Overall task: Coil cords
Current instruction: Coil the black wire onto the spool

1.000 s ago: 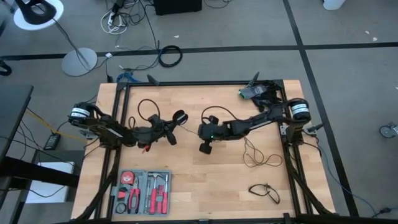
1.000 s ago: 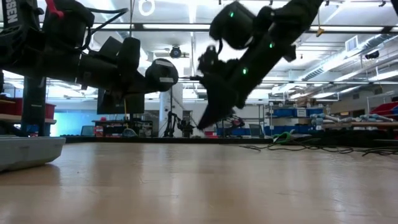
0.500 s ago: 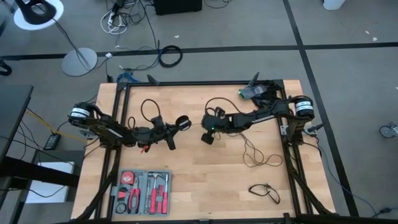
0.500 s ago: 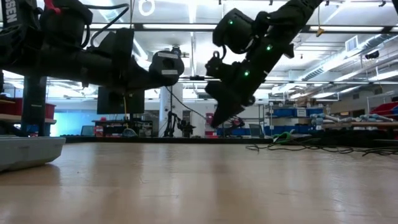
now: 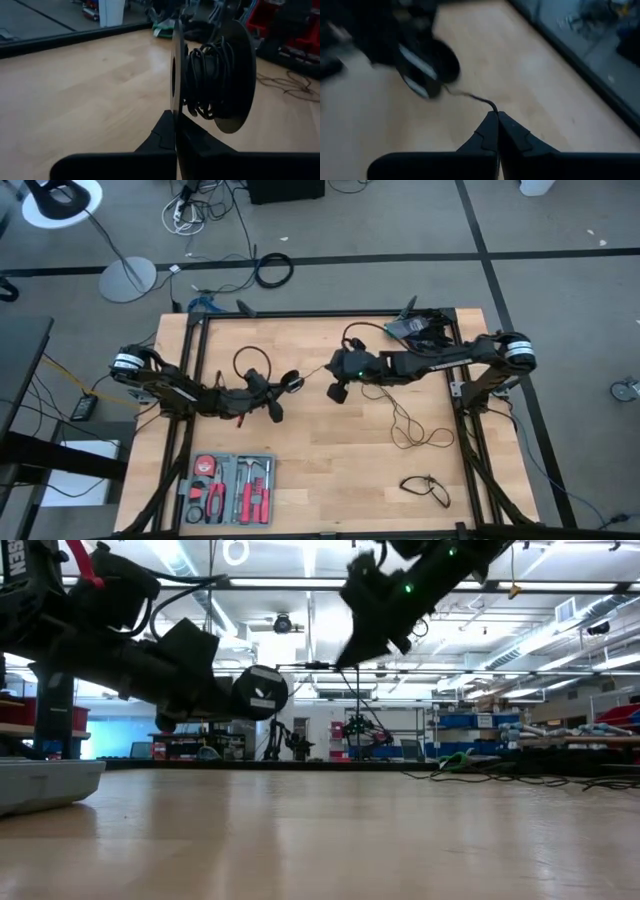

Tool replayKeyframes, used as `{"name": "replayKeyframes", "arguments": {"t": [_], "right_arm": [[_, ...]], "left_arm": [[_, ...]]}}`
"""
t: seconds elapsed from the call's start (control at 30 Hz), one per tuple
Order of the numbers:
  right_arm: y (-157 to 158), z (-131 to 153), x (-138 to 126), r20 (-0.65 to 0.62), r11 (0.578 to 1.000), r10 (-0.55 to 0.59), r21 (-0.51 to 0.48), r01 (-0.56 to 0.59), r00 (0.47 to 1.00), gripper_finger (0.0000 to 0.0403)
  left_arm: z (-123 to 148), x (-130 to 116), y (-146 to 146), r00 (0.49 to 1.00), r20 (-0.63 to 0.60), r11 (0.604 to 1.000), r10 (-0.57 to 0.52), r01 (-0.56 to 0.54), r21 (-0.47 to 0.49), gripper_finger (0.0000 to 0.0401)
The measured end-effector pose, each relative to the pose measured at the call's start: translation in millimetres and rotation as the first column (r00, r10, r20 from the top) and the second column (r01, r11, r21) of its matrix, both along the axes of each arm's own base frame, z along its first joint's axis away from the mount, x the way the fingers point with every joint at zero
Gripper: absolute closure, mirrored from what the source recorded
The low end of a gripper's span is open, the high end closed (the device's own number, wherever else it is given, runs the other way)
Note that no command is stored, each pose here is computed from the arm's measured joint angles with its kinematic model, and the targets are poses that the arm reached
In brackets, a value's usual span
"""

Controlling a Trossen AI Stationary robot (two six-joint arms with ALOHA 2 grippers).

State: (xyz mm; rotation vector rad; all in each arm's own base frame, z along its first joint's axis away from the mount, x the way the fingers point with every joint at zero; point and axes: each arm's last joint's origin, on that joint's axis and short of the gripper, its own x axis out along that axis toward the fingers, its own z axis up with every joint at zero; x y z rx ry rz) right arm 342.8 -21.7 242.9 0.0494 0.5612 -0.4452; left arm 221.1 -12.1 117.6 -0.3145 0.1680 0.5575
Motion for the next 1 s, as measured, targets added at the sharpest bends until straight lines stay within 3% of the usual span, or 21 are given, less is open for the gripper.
{"name": "replayKeyframes", "arguments": {"t": [0.13,0.23,0.53,0.77,1.0], "right_arm": [[1.2,5.5,14.9,0.158,0.997,0.078,0.001,-0.079,0.984,0.0403],[2.1,-4.8,29.4,0.208,0.992,0.121,-0.003,-0.124,0.971,0.0403],[19.9,-20.6,70.6,0.183,0.969,0.242,-0.007,-0.245,0.953,0.0403],[27.1,-39.3,78.5,0.139,0.967,0.245,0.040,-0.252,0.960,0.0403],[26.1,-70.9,78.7,0.007,0.971,0.221,0.092,-0.220,0.975,0.0395]], "left_arm": [[-0.8,2.3,0.5,0.999,-0.026,1.000,0.021,-0.021,0.000,0.0401],[3.1,10.7,-0.5,0.999,-0.044,1.000,0.022,-0.021,0.008,0.0401],[9.7,21.0,0.4,0.990,-0.053,0.991,0.129,-0.127,0.029,0.0401],[13.3,21.8,1.1,0.987,0.005,0.987,0.163,-0.163,0.004,0.0401],[19.1,23.3,0.7,0.987,0.060,0.988,0.151,-0.152,0.007,0.0401]]}}
